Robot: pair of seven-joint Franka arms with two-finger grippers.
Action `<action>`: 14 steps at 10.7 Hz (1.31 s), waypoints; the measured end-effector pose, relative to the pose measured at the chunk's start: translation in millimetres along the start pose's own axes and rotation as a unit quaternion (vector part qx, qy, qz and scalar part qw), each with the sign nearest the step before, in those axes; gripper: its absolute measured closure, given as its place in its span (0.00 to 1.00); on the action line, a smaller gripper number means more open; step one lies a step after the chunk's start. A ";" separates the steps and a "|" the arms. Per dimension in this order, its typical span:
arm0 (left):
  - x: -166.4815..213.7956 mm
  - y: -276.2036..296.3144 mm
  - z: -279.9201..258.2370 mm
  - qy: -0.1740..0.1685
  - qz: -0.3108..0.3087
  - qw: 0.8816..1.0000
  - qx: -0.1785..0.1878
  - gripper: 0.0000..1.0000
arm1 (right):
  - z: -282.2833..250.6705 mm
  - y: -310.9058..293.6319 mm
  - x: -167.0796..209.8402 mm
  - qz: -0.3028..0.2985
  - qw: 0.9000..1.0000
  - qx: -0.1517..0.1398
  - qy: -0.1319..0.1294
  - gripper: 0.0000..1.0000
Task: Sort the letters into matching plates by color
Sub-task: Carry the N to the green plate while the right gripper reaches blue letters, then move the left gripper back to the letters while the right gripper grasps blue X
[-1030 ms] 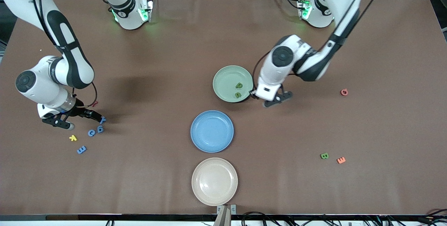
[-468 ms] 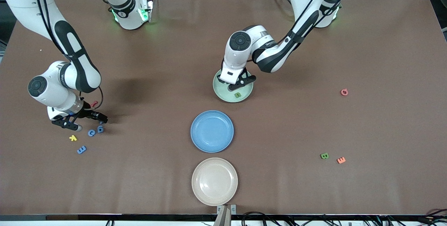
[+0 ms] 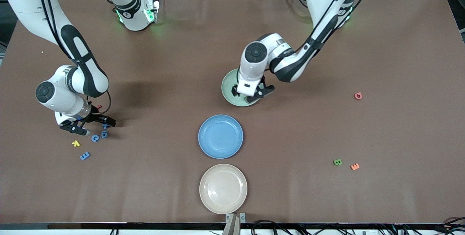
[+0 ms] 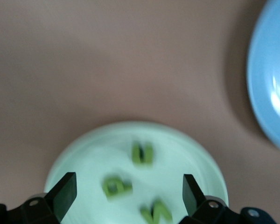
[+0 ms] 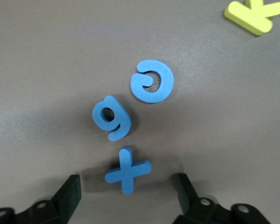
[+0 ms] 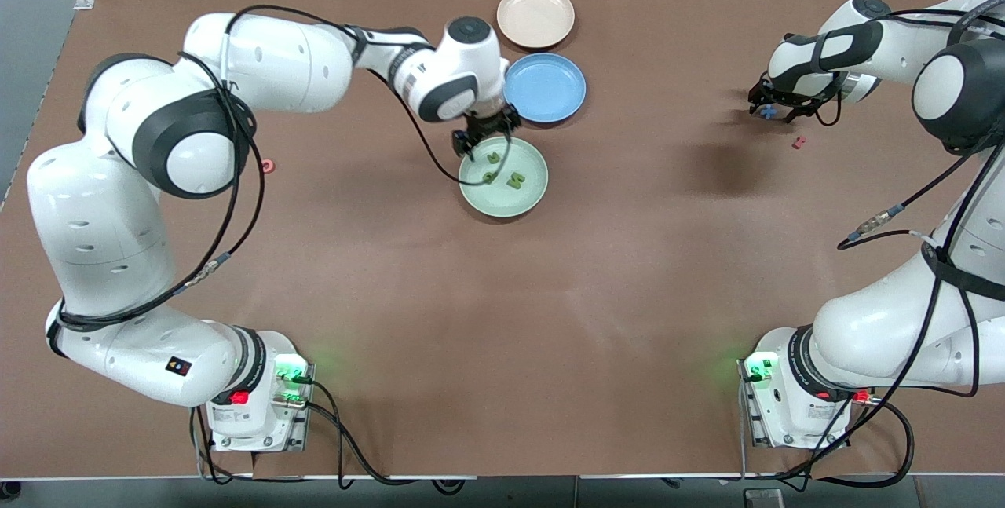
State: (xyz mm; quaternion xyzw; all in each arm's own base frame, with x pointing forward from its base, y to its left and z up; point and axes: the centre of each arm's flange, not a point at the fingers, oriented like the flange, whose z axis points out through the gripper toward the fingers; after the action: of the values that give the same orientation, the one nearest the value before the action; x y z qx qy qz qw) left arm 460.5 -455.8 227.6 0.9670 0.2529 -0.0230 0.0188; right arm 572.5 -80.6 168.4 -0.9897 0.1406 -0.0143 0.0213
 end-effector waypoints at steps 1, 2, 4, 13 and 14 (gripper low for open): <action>35.2 -9.0 -2.7 0.018 -0.021 1.000 0.002 0.00 | 2.1 -2.5 -1.0 -0.002 1.000 0.000 -0.002 0.09; 73.2 -19.0 -5.4 0.039 -0.031 0.999 0.005 0.00 | 2.3 -2.5 -1.0 -0.002 1.000 -0.001 -0.002 0.16; 140.7 -40.1 -9.4 0.070 -0.038 0.997 0.013 0.00 | -0.7 -3.1 0.5 -0.002 1.000 0.000 0.001 0.46; 335.2 -116.3 -9.2 0.102 -0.005 0.995 0.009 0.00 | -6.7 -5.6 1.9 -0.003 1.000 0.002 0.005 0.74; 341.9 -120.2 -8.2 0.096 -0.027 0.995 0.002 0.00 | -6.7 -5.7 1.9 -0.003 1.000 0.002 0.005 0.74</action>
State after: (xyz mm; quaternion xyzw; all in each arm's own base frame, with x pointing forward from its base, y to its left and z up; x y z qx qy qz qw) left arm 699.8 -183.8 214.4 0.9575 0.2799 0.0691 -0.0083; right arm 575.6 -75.9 175.4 -0.9901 0.1374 -0.0194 0.0227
